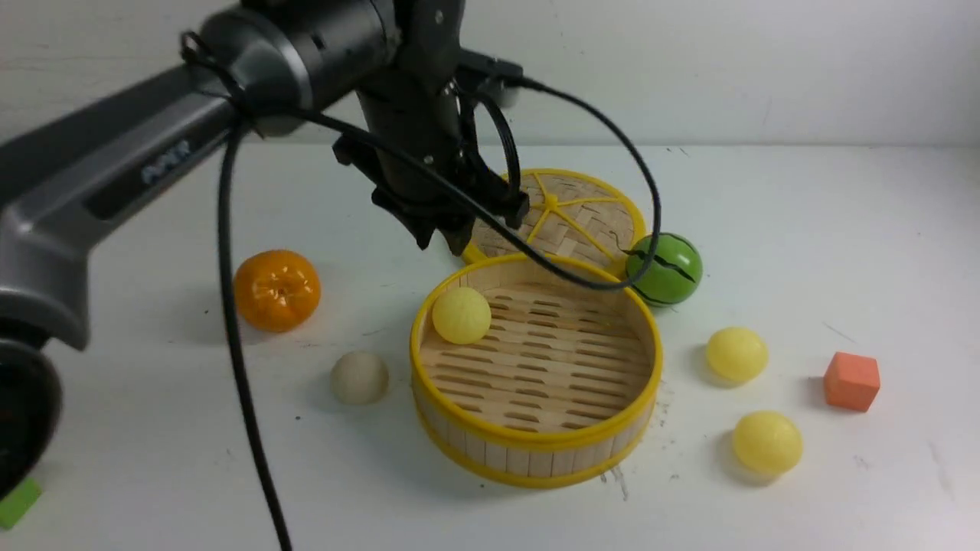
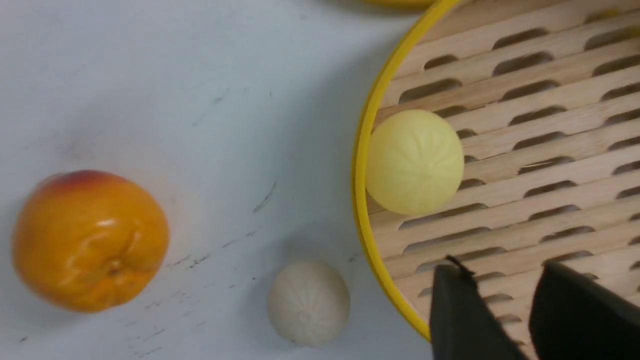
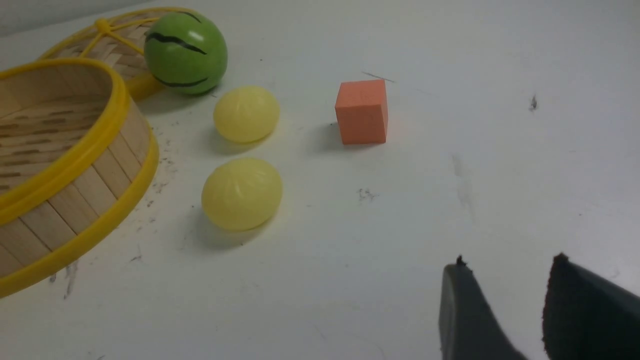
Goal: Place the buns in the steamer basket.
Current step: Use the left arm to grab a steamed stuffed bun
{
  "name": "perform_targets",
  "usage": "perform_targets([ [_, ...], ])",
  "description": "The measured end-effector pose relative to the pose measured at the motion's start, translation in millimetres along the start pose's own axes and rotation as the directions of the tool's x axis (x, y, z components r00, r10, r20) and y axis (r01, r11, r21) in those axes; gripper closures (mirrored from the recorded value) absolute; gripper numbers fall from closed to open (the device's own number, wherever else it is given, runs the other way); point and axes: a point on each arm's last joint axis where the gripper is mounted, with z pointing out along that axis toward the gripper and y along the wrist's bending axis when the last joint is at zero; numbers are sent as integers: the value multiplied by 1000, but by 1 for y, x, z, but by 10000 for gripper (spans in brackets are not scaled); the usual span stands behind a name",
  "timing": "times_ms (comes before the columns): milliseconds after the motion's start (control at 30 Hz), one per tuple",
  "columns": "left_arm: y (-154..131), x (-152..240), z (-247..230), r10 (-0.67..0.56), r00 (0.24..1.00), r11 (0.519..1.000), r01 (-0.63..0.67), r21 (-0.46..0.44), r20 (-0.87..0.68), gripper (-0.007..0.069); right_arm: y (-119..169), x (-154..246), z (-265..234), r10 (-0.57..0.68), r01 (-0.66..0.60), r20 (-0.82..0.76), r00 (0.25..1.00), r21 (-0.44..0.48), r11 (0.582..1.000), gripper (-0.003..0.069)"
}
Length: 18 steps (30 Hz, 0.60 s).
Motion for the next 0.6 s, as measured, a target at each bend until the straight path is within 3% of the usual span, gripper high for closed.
perform_targets([
  [33,3,4,-15,-10,1000,1000,9,5,17,540,0,0,0,0,0,0,1000,0,1000,420],
  [67,5,6,-19,-13,1000,1000,13,8,17,553,0,0,0,0,0,0,1000,0,1000,420],
  [100,9,15,-25,-25,1000,1000,25,17,6,629,0,0,0,0,0,0,1000,0,1000,420],
  [133,17,25,-24,-48,998,999,48,21,-32,638,0,0,0,0,0,0,1000,0,1000,420],
  [333,49,79,42,-118,958,985,147,93,-262,638,0,0,0,0,0,0,1000,0,1000,420],
  [533,61,80,72,-146,971,981,167,98,-192,635,0,0,0,0,0,0,1000,0,1000,420],
  [600,62,77,83,-139,976,983,156,97,-165,601,0,0,0,0,0,0,1000,0,1000,420],
])
